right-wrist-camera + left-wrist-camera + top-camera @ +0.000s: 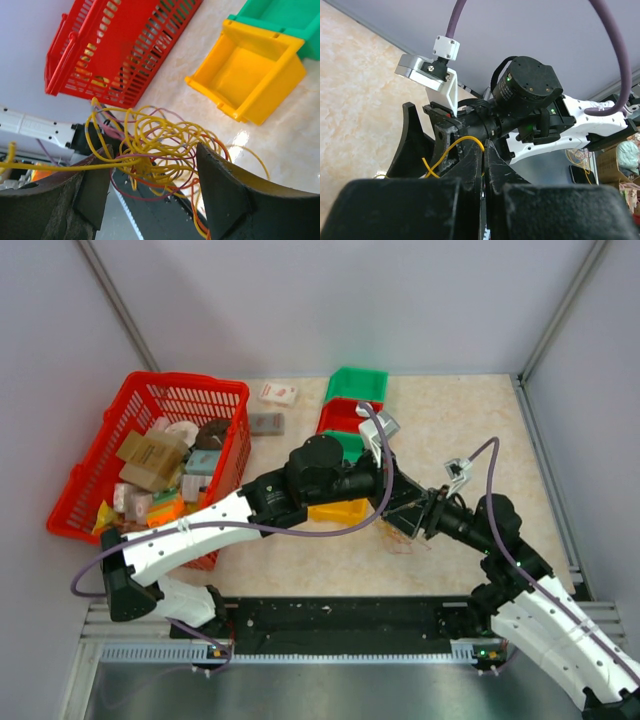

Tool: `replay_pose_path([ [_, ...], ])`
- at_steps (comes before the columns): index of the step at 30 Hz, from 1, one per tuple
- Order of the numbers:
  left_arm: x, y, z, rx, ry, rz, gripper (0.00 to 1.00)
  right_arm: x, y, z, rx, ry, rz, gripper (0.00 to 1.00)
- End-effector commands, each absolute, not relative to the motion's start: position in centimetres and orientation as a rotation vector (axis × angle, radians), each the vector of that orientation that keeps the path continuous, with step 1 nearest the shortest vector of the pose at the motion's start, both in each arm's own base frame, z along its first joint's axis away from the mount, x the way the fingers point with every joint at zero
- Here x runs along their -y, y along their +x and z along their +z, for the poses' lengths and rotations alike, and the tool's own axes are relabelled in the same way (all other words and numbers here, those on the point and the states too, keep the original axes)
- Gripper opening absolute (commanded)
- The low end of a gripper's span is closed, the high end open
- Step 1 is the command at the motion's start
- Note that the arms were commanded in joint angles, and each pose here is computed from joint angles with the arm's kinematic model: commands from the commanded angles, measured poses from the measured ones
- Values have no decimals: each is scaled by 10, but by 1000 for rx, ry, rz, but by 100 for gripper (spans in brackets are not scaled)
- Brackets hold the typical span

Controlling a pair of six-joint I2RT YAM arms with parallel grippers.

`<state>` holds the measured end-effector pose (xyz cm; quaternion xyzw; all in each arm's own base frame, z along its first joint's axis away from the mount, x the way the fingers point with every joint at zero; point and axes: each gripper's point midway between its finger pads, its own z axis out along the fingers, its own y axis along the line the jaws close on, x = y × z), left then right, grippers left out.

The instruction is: Untangle the cables

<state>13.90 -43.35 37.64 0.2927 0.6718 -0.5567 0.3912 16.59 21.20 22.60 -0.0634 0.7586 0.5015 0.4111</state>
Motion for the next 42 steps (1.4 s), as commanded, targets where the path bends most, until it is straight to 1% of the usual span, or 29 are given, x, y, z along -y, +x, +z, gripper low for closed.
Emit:
replay_pose_path([
  [1, 426, 132, 418, -1563, 716, -1491, 0, -207, 187, 239, -1812, -58, 1217, 66],
  [4, 425, 132, 420, -1559, 716, -1491, 0, -196, 197, 238, -1818, 28, 1142, 65],
  [7, 423, 130, 420, -1559, 718, -1499, 0, -190, 202, 238, -1811, 84, 1119, 49],
  [9, 422, 129, 423, -1550, 720, -1498, 0, -188, 204, 231, -1824, 114, 1109, 41],
  [12, 415, 126, 436, -1507, 737, -1491, 0, -182, 204, 205, -1887, 162, 1061, 37],
  [13, 411, 123, 444, -1482, 742, -1494, 0, -180, 205, 195, -1908, 183, 1049, 35],
  [16, 394, 109, 479, -1346, 775, -1521, 0, -174, 206, 165, -1959, 254, 1007, 24],
  [19, 373, 96, 516, -1206, 786, -1532, 0, -163, 208, 133, -2022, 352, 934, 23],
  [24, 327, 83, 577, -1025, 758, -1457, 0, -132, 212, 85, -2104, 582, 724, 28],
  [30, 271, 79, 638, -882, 687, -1301, 0, -95, 210, 45, -2161, 864, 499, 29],
  [31, 265, 79, 645, -868, 673, -1288, 0, -91, 209, 41, -2169, 896, 472, 31],
  [33, 259, 80, 653, -864, 658, -1266, 0, -85, 209, 38, -2184, 920, 428, 40],
  [34, 258, 80, 655, -863, 658, -1265, 0, -83, 209, 38, -2191, 915, 408, 47],
  [35, 259, 81, 655, -866, 659, -1265, 0, -84, 209, 40, -2193, 893, 408, 58],
  [36, 261, 81, 654, -869, 662, -1268, 0, -87, 211, 45, -2202, 830, 420, 64],
  [38, 271, 86, 642, -911, 669, -1273, 0, -98, 216, 64, -2206, 670, 476, 66],
  [39, 276, 90, 637, -932, 664, -1271, 0, -95, 215, 66, -2199, 681, 460, 67],
  [41, 285, 99, 626, -983, 656, -1255, 0, -87, 213, 68, -2178, 699, 431, 73],
  [42, 288, 103, 623, -995, 651, -1248, 0, -84, 212, 68, -2168, 714, 418, 74],
])
